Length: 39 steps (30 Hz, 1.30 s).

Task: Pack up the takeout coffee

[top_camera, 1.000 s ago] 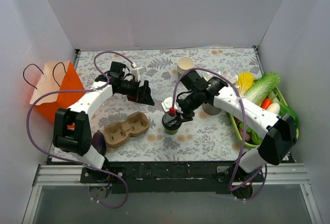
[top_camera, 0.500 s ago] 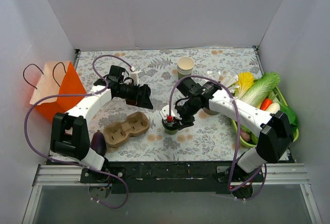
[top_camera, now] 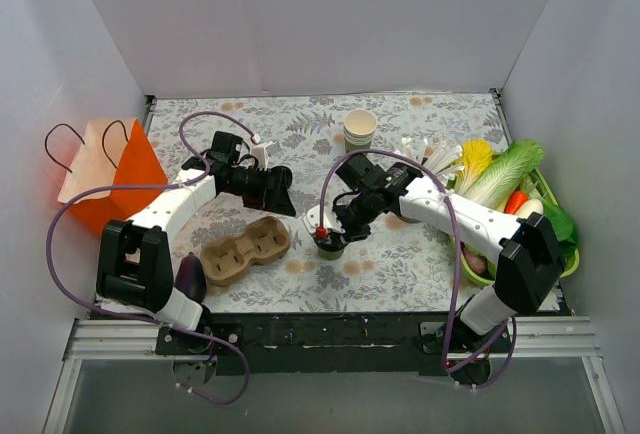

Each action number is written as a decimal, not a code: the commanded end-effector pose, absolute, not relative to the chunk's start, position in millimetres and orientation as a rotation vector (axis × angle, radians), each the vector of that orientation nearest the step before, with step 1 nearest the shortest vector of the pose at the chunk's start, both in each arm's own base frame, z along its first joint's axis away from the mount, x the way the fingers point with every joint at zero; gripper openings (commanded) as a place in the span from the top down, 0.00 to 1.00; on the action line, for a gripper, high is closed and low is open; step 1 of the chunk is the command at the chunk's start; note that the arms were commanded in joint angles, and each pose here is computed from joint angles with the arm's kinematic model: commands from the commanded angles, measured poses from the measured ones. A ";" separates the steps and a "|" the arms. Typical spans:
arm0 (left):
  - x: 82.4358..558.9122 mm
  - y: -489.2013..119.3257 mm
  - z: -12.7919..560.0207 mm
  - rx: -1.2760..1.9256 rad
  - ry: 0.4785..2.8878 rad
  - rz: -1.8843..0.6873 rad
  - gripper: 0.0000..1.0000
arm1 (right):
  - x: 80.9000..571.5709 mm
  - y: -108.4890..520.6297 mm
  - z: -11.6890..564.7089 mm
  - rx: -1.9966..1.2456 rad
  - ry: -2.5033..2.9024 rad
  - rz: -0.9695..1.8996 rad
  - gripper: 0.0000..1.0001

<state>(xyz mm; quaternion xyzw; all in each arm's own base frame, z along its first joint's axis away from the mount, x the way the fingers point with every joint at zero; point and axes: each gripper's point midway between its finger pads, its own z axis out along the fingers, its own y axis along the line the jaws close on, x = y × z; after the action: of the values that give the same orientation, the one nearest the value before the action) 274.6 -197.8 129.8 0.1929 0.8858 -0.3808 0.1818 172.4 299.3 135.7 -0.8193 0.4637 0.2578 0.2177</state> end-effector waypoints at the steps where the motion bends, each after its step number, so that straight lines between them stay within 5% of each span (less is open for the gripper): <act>1: 275.3 -197.8 142.1 0.560 2.446 -1.058 0.15 | 180.3 302.5 131.2 -2.261 1.298 0.658 0.70; 13: 281.4 -197.0 140.6 0.543 2.457 -1.052 0.15 | 223.6 318.3 137.4 -2.194 1.262 0.450 0.90; 30: 308.1 -165.5 160.1 0.365 2.442 -0.813 0.14 | 372.0 343.8 158.8 -1.984 1.371 0.312 0.92; 39: 303.7 -161.5 158.9 0.400 2.453 -0.789 0.14 | 410.1 354.1 150.6 -1.962 1.410 0.310 0.90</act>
<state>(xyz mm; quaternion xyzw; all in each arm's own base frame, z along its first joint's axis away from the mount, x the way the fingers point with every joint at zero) 300.6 -165.3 135.7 0.1319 0.9154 -0.3032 0.2294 402.7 345.2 138.5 -0.7604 0.5431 0.1105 0.3385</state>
